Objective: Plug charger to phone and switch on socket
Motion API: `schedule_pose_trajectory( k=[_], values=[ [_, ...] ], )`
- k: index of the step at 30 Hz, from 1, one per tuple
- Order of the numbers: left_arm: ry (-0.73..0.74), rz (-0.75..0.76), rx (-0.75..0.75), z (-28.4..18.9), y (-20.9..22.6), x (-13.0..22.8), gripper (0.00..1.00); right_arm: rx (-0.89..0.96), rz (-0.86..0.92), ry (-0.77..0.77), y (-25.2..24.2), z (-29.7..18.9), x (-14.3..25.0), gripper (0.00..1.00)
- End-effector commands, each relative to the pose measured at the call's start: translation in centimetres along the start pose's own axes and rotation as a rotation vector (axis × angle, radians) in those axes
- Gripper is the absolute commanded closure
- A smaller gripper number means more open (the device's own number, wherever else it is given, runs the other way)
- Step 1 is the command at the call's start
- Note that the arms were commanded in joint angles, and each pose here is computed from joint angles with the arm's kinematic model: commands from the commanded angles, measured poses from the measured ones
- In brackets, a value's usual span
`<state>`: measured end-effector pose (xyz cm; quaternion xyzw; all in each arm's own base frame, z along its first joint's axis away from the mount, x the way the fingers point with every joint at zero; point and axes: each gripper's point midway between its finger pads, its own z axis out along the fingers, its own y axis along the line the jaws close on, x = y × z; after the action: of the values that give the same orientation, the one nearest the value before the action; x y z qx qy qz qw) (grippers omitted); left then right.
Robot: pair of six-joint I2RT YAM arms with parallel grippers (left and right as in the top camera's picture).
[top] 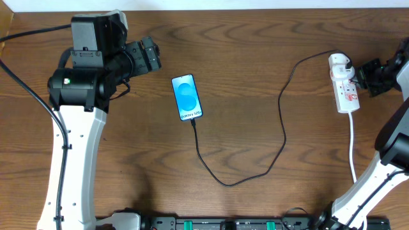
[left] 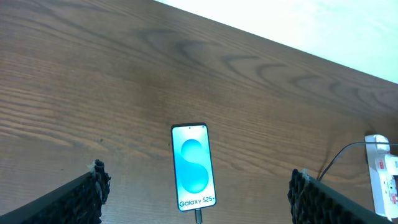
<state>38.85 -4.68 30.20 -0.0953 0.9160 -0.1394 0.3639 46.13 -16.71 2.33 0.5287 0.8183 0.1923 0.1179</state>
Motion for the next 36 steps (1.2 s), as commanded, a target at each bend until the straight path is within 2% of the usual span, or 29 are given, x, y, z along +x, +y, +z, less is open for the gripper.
schedule_pose_trajectory(
  k=[1, 4, 6, 12, 14, 24, 36],
  values=[
    [-0.009, 0.008, -0.011, -0.4, 0.3, 0.0, 0.07, 0.072, 0.047, -0.019, -4.2, 0.5, -1.6, 0.99],
    [-0.009, 0.008, -0.011, -0.4, 0.3, 0.0, 0.07, -0.007, -0.047, -0.059, -3.0, -2.5, -3.0, 0.99],
    [-0.009, 0.008, -0.011, -0.4, 0.3, 0.0, 0.07, -0.086, -0.163, -0.129, -1.0, -7.1, -3.8, 0.99],
    [-0.009, 0.008, -0.011, -0.4, 0.3, 0.0, 0.06, -0.179, -0.347, -0.312, 4.1, -16.6, -2.5, 0.99],
    [-0.009, 0.008, -0.011, -0.4, 0.3, 0.0, 0.07, -0.19, -0.355, -0.323, 4.5, -17.3, -2.2, 0.99],
    [-0.009, 0.008, -0.011, -0.4, 0.3, 0.0, 0.07, -0.176, -0.343, -0.205, 3.5, -13.3, -1.4, 0.99],
    [-0.009, 0.008, -0.011, -0.4, 0.3, 0.0, 0.07, -0.139, -0.344, 0.014, 0.1, -2.9, -0.5, 0.99]
  ],
)
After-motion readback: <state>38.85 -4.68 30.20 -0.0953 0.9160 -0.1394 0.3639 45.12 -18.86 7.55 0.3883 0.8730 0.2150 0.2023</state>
